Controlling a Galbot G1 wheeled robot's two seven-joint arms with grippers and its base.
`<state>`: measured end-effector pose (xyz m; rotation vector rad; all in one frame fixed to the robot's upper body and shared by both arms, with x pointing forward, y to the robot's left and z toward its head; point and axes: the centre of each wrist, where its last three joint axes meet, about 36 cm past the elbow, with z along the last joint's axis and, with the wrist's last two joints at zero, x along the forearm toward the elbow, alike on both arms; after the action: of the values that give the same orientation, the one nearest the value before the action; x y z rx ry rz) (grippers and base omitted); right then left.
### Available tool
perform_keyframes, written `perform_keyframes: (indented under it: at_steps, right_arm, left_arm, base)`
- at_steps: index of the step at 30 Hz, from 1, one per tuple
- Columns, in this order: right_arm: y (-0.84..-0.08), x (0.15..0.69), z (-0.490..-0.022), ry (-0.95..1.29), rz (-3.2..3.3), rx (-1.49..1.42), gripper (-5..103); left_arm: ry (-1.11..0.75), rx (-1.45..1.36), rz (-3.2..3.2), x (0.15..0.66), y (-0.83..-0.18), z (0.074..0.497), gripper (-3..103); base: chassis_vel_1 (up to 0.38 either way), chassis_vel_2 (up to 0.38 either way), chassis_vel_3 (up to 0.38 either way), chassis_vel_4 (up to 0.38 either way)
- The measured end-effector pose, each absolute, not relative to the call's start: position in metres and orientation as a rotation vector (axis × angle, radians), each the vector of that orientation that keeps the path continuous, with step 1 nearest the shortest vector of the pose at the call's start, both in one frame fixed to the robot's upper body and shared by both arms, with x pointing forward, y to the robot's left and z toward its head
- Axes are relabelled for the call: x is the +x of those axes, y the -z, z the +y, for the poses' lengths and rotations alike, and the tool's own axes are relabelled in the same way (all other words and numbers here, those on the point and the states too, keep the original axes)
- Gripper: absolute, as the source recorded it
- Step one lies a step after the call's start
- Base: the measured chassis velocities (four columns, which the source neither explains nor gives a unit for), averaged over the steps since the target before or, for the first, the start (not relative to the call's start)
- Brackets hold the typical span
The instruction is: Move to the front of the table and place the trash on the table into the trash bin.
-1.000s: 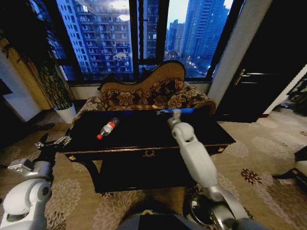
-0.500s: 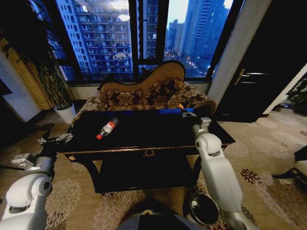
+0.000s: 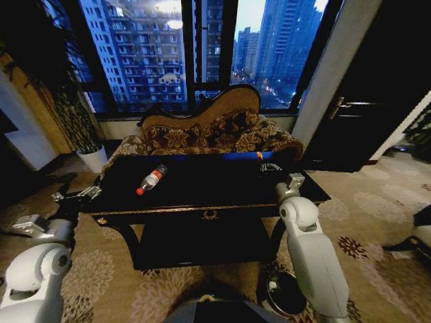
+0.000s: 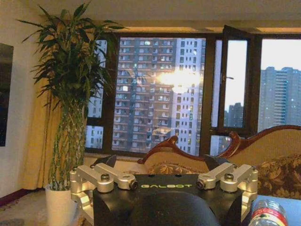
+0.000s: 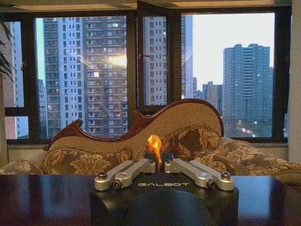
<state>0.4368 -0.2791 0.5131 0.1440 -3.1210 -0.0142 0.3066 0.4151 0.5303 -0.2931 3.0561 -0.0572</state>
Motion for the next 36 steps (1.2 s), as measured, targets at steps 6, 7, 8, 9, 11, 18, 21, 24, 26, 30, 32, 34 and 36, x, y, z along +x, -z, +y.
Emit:
perform_keyframes:
  at_steps: [6, 7, 8, 9, 11, 18, 21, 24, 26, 30, 32, 34, 36]
  right_arm:
    - [-0.51, 0.434, -0.281, 0.017, -3.113, 0.135, 3]
    - [-0.51, 0.434, -0.281, 0.019, -3.112, 0.135, 3]
    - [-0.51, 0.434, -0.281, 0.019, -3.112, 0.135, 3]
    - [-0.509, 0.434, -0.28, 0.021, -3.111, 0.135, 3]
    - [-0.509, 0.434, -0.28, 0.023, -3.112, 0.136, 3]
    - [-0.509, 0.434, -0.28, 0.025, -3.112, 0.137, 3]
    - [-0.508, 0.435, -0.28, 0.025, -3.111, 0.137, 3]
    - [-0.507, 0.435, -0.28, 0.026, -3.109, 0.138, 3]
    - [-0.507, 0.435, -0.28, 0.026, -3.109, 0.139, 3]
    - [-0.506, 0.435, -0.279, 0.03, -3.105, 0.138, 3]
    - [-0.504, 0.435, -0.279, 0.035, -3.101, 0.136, 3]
    - [-0.503, 0.435, -0.279, 0.038, -3.099, 0.135, 3]
    - [-0.499, 0.435, -0.277, 0.043, -3.093, 0.136, 3]
  left_arm:
    - [0.063, -0.295, 3.051, 0.305, -0.531, 0.414, 100]
    - [0.066, -0.296, 3.051, 0.304, -0.531, 0.413, 100]
    - [0.066, -0.296, 3.051, 0.304, -0.531, 0.413, 100]
    - [0.067, -0.296, 3.051, 0.304, -0.531, 0.413, 100]
    - [0.065, -0.292, 3.048, 0.303, -0.532, 0.411, 100]
    - [0.06, -0.283, 3.044, 0.303, -0.535, 0.409, 100]
    - [0.063, -0.282, 3.045, 0.302, -0.534, 0.407, 100]
    - [0.066, -0.28, 3.045, 0.301, -0.534, 0.405, 100]
    - [0.067, -0.28, 3.045, 0.301, -0.534, 0.405, 100]
    - [0.066, -0.275, 3.043, 0.302, -0.535, 0.404, 100]
    - [0.067, -0.276, 3.043, 0.302, -0.535, 0.404, 100]
    - [0.07, -0.277, 3.043, 0.301, -0.535, 0.403, 100]
    - [0.075, -0.282, 3.046, 0.301, -0.533, 0.403, 100]
  base:
    - [0.113, -0.119, -0.12, 0.113]
    - [0.16, -0.151, -0.167, 0.169]
    - [0.16, -0.151, -0.167, 0.169]
    - [0.16, -0.179, -0.162, 0.169]
    - [0.176, -0.177, -0.163, 0.18]
    - [0.162, -0.176, -0.158, 0.166]
    - [0.141, -0.143, -0.142, 0.136]
    - [0.141, -0.13, -0.142, 0.134]
    - [0.131, -0.131, -0.134, 0.142]
    - [0.158, -0.142, -0.141, 0.155]
    - [0.169, -0.186, -0.153, 0.155]
    - [0.165, -0.195, -0.168, 0.144]
    - [0.165, -0.18, -0.166, 0.163]
